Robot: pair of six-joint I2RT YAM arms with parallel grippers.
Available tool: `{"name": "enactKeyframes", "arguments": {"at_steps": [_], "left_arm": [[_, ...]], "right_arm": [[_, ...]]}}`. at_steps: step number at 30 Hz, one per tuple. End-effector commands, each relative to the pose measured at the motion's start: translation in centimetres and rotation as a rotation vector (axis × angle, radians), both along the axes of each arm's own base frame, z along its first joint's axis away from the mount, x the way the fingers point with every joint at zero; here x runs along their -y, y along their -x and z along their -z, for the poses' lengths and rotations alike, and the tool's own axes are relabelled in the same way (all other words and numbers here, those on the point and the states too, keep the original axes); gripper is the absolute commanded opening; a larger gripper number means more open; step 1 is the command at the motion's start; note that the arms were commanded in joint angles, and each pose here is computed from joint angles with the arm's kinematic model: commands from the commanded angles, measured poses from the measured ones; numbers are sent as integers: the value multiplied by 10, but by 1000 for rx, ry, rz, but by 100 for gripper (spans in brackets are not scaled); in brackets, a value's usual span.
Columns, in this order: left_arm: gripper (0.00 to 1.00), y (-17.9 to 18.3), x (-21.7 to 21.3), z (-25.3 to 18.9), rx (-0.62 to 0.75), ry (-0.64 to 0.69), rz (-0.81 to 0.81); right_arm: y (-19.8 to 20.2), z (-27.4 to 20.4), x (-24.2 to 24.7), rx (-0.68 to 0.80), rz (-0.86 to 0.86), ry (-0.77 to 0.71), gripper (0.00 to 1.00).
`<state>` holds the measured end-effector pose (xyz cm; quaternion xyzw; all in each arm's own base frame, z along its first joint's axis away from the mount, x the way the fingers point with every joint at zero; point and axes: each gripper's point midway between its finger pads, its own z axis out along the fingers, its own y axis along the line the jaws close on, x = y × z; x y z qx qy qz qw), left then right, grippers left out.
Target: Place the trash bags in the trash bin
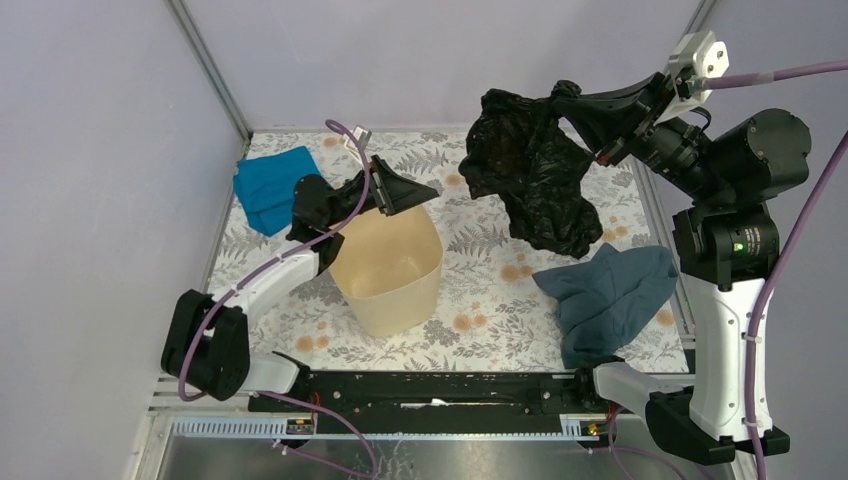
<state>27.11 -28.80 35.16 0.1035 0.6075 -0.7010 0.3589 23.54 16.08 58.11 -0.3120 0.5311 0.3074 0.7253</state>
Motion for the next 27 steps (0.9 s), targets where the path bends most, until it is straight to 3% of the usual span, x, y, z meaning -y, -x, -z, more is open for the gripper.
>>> {"name": "enactKeyframes", "arguments": {"at_steps": [1, 11, 19, 27], "left_arm": [[99, 0, 4, -40, 138, 40, -2], [99, -21, 1, -65, 128, 89, -47], [99, -20, 11, -63, 112, 112, 77], [99, 28, 16, -78, 233, 217, 248]], "right_arm": [[24, -23, -6, 77, -74, -15, 0], [47, -30, -16, 110, -190, -12, 0], [64, -43, -23, 153, -289, -35, 0], [68, -49, -24, 162, -312, -48, 0]]}}
